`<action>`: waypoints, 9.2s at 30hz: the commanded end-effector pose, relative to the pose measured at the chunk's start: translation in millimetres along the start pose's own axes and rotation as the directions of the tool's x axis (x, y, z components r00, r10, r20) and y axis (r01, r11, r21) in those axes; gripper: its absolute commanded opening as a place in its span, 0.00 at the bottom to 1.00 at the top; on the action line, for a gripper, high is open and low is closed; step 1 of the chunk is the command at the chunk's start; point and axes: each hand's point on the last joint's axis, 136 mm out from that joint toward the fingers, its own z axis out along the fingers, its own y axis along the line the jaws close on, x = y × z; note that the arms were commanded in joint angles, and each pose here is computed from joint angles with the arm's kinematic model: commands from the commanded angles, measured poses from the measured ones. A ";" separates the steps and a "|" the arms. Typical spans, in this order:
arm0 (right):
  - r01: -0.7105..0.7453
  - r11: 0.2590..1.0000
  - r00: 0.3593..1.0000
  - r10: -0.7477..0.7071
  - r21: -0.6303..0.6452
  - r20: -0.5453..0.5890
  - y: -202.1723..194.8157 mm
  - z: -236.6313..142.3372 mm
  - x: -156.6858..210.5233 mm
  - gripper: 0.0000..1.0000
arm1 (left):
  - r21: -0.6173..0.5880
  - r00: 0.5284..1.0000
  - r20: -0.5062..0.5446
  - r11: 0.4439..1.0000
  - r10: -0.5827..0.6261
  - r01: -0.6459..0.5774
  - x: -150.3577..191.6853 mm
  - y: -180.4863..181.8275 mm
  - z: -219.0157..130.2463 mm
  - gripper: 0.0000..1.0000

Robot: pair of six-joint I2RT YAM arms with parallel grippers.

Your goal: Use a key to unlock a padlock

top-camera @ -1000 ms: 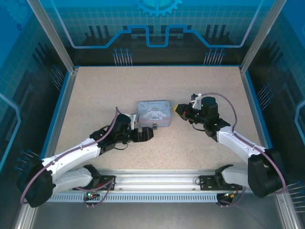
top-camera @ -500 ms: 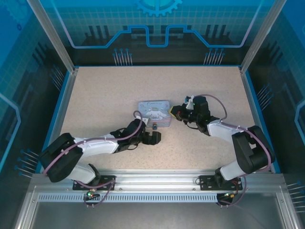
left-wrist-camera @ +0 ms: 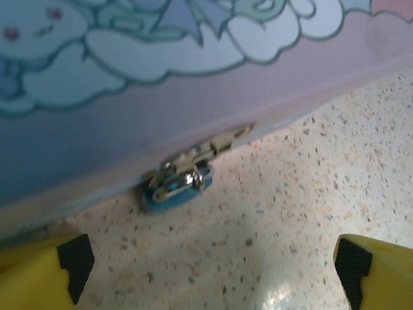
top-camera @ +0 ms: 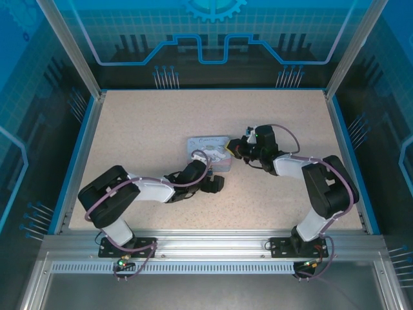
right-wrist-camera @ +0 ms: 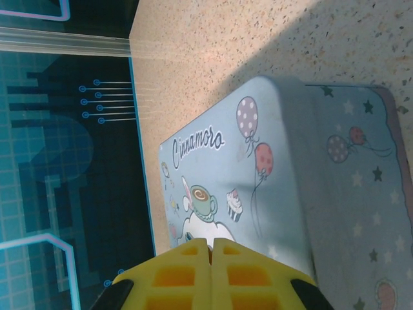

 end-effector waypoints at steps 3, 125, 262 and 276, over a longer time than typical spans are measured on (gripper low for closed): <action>0.009 1.000 1.000 -0.009 -0.024 -0.018 10.9 12.4 -3.2 0.00 | -0.022 0.997 0.072 0.999 0.033 -0.032 -20.2 -0.2 16.4 0.99; -0.039 0.998 0.998 0.041 0.046 -0.048 -9.2 32.7 -5.1 0.00 | 0.147 0.816 0.200 0.840 -0.543 0.523 -11.4 21.4 40.7 0.38; 0.087 0.958 0.996 -0.084 -0.272 0.023 43.2 -43.6 6.3 0.00 | 0.517 0.637 -0.285 0.445 -0.716 0.731 -113.9 -59.4 -76.2 0.00; 0.077 0.972 0.997 -0.071 -0.222 0.035 60.8 -94.5 30.6 0.00 | 0.471 0.597 -0.244 0.445 -0.764 0.762 -118.7 -48.9 -71.1 0.00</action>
